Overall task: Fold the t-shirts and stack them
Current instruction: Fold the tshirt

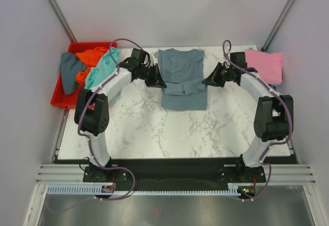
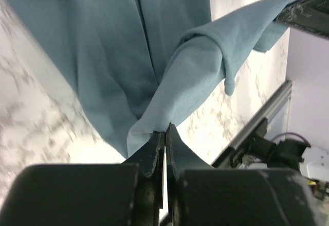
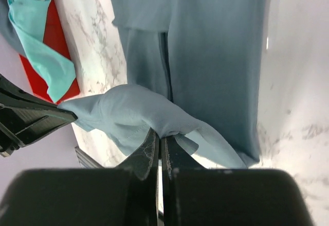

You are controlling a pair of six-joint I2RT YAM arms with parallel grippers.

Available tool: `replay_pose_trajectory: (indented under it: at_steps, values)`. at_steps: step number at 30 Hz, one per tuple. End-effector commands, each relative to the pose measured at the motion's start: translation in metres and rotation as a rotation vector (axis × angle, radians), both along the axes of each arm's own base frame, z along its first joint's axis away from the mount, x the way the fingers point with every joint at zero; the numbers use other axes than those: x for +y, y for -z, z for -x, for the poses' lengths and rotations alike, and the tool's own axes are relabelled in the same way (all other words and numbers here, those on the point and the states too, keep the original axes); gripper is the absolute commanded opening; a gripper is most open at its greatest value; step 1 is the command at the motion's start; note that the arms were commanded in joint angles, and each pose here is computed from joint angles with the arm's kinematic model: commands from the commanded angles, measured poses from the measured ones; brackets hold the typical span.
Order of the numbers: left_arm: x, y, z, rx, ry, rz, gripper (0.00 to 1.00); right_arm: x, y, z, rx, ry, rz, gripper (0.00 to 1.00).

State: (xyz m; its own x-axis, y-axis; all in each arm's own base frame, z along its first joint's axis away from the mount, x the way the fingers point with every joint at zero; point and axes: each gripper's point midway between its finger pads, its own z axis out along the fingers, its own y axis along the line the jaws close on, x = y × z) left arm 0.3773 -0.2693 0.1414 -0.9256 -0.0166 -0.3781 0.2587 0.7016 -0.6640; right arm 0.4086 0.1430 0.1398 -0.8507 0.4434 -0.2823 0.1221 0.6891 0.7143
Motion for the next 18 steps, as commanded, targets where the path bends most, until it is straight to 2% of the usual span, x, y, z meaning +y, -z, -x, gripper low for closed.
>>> replay_pose_trajectory:
  at_steps: [1, 8, 15, 17, 18]
  values:
    - [-0.001, -0.003, -0.041, -0.111, 0.032, -0.036, 0.02, -0.004, -0.008, -0.042, -0.101, 0.008, 0.018, 0.0]
    - [-0.006, 0.019, -0.083, -0.15, 0.016, -0.066, 0.02, -0.001, 0.012, -0.095, -0.121, 0.002, 0.021, 0.0]
    - [-0.003, 0.036, -0.109, -0.199, -0.017, -0.131, 0.02, 0.0, 0.017, -0.13, -0.155, 0.012, 0.013, 0.0]
    - [0.0, 0.037, -0.117, -0.215, -0.037, -0.151, 0.07, 0.001, 0.02, -0.135, -0.161, 0.01, 0.01, 0.0]
    - [0.005, 0.04, -0.121, -0.226, -0.05, -0.18, 0.13, 0.002, 0.022, -0.136, -0.16, 0.007, 0.011, 0.0]
